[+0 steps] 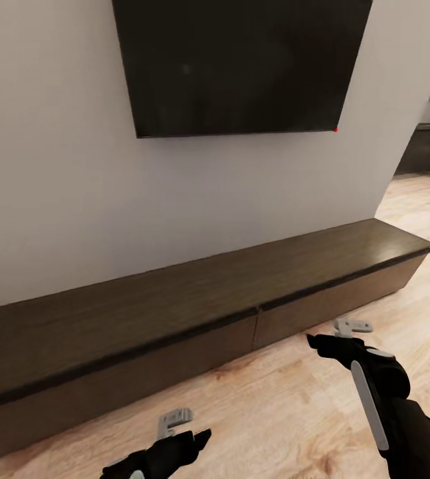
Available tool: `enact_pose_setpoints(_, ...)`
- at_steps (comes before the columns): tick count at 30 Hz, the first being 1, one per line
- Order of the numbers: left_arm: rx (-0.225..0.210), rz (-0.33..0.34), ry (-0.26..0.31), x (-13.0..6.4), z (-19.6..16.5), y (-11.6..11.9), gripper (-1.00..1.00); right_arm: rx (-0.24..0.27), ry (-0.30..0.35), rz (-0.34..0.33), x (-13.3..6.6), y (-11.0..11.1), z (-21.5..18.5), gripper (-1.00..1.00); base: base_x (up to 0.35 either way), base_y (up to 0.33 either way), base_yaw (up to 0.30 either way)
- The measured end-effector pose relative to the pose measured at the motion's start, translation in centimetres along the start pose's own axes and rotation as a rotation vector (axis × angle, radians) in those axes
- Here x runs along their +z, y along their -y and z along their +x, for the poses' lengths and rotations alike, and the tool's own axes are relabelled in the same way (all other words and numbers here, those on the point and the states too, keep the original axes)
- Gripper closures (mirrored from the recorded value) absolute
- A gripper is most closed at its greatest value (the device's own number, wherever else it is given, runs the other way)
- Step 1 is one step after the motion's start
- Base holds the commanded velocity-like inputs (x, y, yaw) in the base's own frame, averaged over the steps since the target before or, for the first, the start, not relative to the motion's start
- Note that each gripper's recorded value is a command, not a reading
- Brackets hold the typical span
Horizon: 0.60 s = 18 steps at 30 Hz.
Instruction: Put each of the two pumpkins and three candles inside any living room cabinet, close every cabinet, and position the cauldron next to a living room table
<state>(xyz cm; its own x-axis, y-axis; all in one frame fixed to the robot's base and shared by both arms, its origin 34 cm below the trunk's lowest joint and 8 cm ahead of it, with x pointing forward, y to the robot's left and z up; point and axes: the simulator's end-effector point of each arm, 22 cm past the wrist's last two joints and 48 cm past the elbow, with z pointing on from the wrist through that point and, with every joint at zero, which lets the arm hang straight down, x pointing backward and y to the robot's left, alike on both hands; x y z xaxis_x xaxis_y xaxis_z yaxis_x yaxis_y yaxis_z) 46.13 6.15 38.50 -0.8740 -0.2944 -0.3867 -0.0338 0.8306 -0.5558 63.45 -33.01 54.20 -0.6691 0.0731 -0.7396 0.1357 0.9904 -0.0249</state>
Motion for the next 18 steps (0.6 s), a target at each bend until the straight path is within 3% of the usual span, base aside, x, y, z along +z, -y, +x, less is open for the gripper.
enact_pose_setpoints(3,0.03,0.011,-0.088,2.1,2.7,1.0,-1.0,0.0,-0.003,0.0,0.0,0.0,-0.1,-1.0,0.003,0.0,-0.3)
enact_pose_setpoints(7,0.043,0.011,-0.122,2.8,3.9,1.2,-1.0,0.0,-0.005,0.0,0.0,0.0,-0.1,-1.0,0.001,0.0,-0.3)
enact_pose_setpoints(9,0.041,0.004,-0.114,2.9,3.7,0.8,-1.0,-0.001,-0.005,0.001,0.0,0.1,-0.1,-1.0,0.0,0.0,-0.3)
enact_pose_setpoints(10,-0.005,-0.01,-0.056,2.8,2.1,-0.5,-1.0,-0.002,-0.005,0.001,0.0,0.1,-0.1,-1.0,0.0,0.0,-0.3)
enact_pose_setpoints(13,-0.041,-0.012,-0.026,2.7,1.3,-1.2,-1.0,-0.002,-0.005,0.0,0.0,0.1,-0.1,-1.0,0.0,0.0,-0.3)
enact_pose_setpoints(18,-0.056,-0.011,-0.013,2.7,1.0,-1.3,-1.0,-0.002,-0.005,0.0,0.0,0.1,-0.1,-1.0,0.0,0.0,-0.3)
